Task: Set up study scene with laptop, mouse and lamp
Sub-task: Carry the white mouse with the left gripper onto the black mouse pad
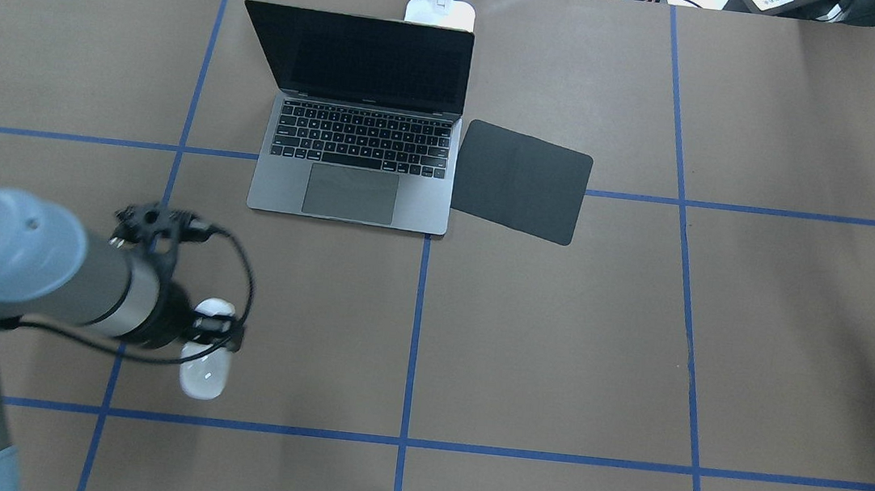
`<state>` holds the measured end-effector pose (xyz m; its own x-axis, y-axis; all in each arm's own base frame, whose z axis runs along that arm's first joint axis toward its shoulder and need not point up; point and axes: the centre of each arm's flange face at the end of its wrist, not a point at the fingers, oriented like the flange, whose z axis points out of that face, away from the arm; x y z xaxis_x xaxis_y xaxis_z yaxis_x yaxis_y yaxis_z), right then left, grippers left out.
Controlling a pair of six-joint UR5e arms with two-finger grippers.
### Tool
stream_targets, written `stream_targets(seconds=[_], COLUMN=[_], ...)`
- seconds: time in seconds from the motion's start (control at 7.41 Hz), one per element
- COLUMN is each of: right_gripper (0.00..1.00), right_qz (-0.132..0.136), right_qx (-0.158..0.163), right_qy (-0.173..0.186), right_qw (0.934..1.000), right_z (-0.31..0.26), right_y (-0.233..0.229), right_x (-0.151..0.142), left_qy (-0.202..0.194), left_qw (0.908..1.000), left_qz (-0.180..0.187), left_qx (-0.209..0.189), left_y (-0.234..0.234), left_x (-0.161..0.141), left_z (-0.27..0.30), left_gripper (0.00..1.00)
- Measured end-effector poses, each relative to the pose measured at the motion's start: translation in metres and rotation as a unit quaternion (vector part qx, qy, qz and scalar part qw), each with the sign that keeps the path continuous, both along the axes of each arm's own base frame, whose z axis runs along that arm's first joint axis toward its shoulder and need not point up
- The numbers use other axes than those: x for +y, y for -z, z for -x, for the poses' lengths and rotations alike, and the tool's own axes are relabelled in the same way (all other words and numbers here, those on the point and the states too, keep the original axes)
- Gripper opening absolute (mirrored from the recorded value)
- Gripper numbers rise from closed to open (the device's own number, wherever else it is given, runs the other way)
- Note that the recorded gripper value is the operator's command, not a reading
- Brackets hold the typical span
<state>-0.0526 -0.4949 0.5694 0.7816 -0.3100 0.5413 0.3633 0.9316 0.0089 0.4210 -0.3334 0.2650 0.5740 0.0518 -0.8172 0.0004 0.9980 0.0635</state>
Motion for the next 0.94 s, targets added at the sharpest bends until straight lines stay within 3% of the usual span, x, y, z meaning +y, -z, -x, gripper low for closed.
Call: stream_targets(seconds=[0.27,0.54,0.94], right_gripper=[1.0,1.0,1.0], right_qz=[0.01,0.014,0.011], right_qx=[-0.022,-0.033,-0.049], right_qy=[-0.009,-0.013,-0.016], right_qw=[0.9997,0.9993,0.9986], right_z=[0.004,0.007,0.009], right_y=[0.007,0.011,0.02], right_x=[-0.002,-0.002,-0.001], left_qy=[0.04,0.086,0.166], left_qw=[0.9988,0.9955,0.9841], left_qz=[-0.021,-0.024,-0.033], left_qx=[0.021,0.031,0.053], left_y=[0.069,0.117,0.16], left_x=[-0.051,-0.083,-0.122], left_z=[-0.025,-0.056,-0.132], left_gripper=[0.08,0.08,0.08])
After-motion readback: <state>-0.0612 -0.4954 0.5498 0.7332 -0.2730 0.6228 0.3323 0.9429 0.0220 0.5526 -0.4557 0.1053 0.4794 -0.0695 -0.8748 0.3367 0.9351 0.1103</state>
